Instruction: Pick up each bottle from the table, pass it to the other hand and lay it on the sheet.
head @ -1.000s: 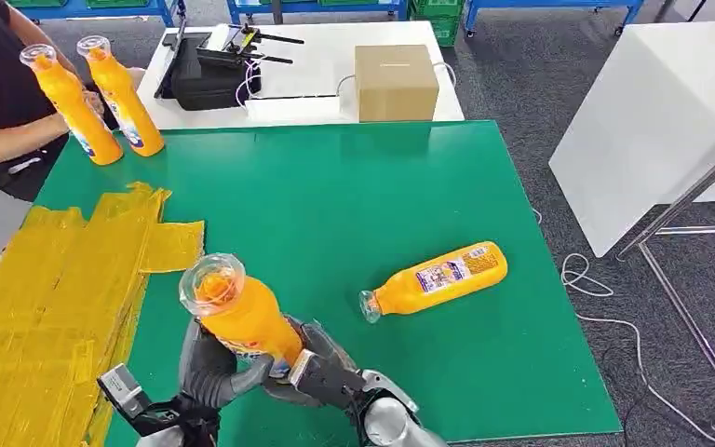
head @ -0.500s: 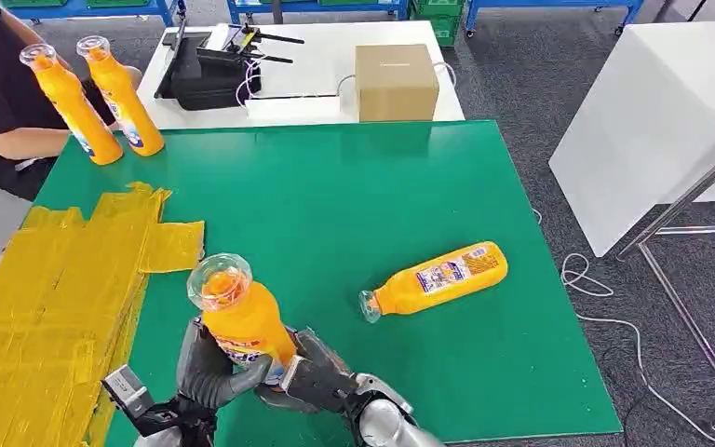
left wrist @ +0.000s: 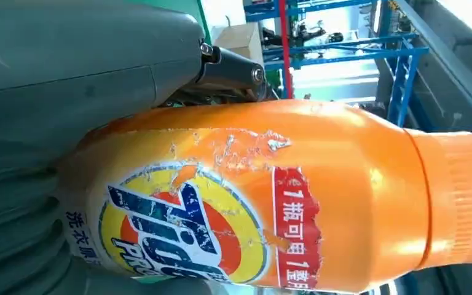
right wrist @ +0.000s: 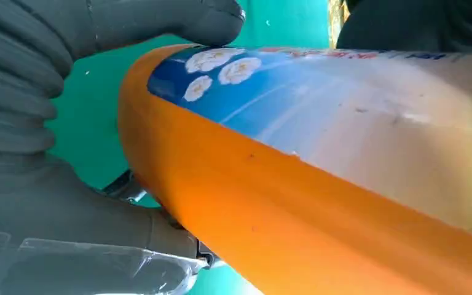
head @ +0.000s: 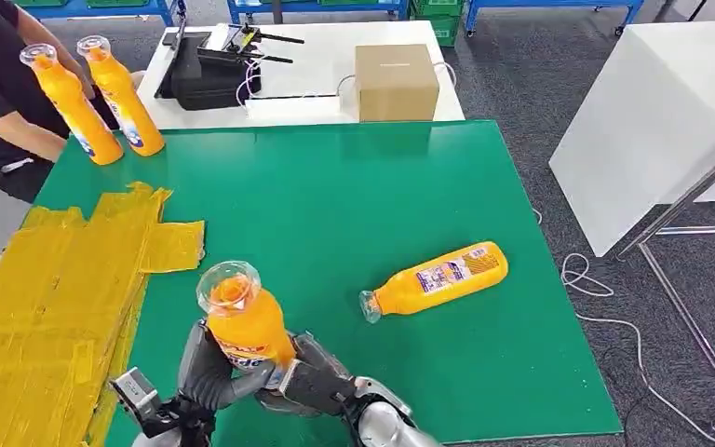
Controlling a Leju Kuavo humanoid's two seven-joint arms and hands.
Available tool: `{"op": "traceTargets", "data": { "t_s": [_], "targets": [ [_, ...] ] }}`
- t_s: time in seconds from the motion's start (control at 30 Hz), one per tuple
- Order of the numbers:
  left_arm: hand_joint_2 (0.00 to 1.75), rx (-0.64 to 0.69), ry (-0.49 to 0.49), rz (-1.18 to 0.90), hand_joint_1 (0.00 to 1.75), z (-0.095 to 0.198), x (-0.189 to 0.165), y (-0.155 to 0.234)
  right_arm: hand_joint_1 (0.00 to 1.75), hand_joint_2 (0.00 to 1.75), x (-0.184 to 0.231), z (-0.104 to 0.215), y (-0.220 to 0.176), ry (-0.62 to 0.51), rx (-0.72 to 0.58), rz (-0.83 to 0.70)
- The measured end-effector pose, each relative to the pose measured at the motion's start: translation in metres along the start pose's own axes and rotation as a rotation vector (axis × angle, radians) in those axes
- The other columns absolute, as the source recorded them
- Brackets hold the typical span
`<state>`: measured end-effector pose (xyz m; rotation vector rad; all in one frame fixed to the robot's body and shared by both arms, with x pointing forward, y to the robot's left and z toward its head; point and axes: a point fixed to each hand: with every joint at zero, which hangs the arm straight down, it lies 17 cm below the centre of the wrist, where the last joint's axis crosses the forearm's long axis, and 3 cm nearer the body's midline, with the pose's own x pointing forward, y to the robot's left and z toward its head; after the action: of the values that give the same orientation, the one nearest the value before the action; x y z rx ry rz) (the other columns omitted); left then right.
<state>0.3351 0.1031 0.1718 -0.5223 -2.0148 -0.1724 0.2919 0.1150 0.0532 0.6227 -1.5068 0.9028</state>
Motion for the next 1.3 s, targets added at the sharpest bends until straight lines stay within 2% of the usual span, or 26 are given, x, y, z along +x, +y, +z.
{"op": "traceTargets", "data": {
  "t_s": [0.2,0.47,0.57,0.67,0.8,0.83,1.0,1.13,1.3],
  "targets": [
    [1.75,0.048,0.069,-0.160,1.75,0.012,-0.014,0.035,0.00,0.00,-0.008,0.019,-0.032,0.005,-0.094,0.021],
    [1.75,0.190,0.138,-0.479,1.75,0.041,-0.003,0.127,0.00,0.00,-0.005,0.071,-0.132,-0.006,-0.304,0.159],
    [1.75,0.216,0.154,-0.574,1.75,0.049,0.003,0.147,0.00,0.00,0.001,0.082,-0.151,-0.013,-0.339,0.201],
    [1.75,0.253,0.185,-0.733,1.75,0.055,0.008,0.170,0.00,0.00,0.004,0.094,-0.168,-0.014,-0.371,0.238],
    [1.75,0.270,0.253,-1.050,1.75,0.058,0.011,0.198,0.00,0.00,0.008,0.107,-0.188,-0.013,-0.399,0.295],
    [1.75,0.274,0.273,-1.149,1.75,0.057,0.013,0.206,0.00,1.75,0.008,0.110,-0.194,-0.006,-0.405,0.317],
    [1.75,0.243,0.391,-1.635,1.75,0.044,0.010,0.243,0.00,1.75,0.004,0.127,-0.230,0.055,-0.424,0.435],
    [1.75,0.129,0.478,-1.755,1.75,0.039,-0.029,0.264,0.00,1.75,0.006,0.135,-0.265,0.099,-0.426,0.520],
    [1.75,0.047,0.547,-1.765,1.75,0.051,-0.064,0.276,0.00,1.75,0.004,0.143,-0.287,0.129,-0.432,0.567]
  ]
}}
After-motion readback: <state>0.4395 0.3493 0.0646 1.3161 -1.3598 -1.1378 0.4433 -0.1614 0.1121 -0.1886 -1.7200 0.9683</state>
